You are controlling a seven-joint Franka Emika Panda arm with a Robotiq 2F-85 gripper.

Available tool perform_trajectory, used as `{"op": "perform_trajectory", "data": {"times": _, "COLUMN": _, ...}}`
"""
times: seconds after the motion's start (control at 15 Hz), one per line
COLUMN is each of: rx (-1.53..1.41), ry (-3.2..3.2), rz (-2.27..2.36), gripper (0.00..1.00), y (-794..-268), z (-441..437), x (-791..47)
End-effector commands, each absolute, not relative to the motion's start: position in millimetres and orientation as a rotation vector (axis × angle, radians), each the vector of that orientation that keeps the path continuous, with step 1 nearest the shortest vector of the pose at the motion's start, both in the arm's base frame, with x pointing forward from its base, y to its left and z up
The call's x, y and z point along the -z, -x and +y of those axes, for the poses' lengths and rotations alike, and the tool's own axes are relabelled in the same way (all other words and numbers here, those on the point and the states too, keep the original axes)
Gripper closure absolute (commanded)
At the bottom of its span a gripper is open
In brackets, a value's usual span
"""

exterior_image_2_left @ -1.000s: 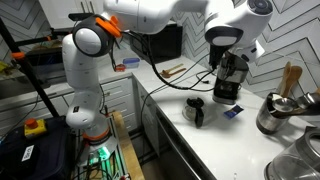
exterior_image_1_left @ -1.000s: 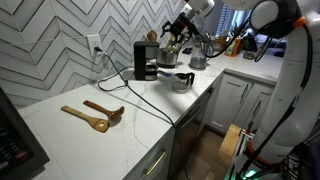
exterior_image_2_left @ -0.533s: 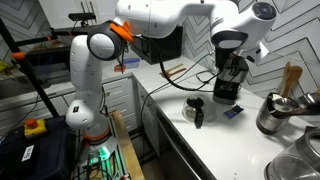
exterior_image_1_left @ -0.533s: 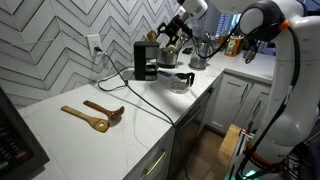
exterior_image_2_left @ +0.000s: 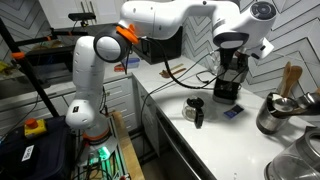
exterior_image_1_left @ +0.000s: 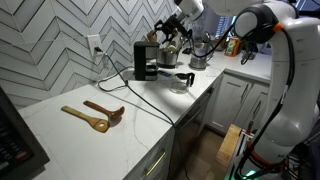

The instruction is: Open the top lid of the coffee marker

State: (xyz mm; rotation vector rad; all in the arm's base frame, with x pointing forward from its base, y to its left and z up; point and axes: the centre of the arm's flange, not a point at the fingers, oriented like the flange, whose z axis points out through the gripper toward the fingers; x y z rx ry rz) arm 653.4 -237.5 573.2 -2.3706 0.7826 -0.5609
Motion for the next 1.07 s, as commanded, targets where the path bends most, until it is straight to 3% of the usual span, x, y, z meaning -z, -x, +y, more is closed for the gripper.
{"op": "perform_trajectory", "data": {"times": 0.0, "rx": 0.575, "ry": 2.317, "rz": 0.818, "gripper": 0.00, "y": -660.7, "z": -242.0, "x": -570.6}}
{"op": "perform_trajectory", "data": {"times": 1.0, "rx": 0.510, "ry": 2.181, "rz": 0.907, "gripper": 0.00, "y": -665.2, "z": -238.9, "x": -560.7}}
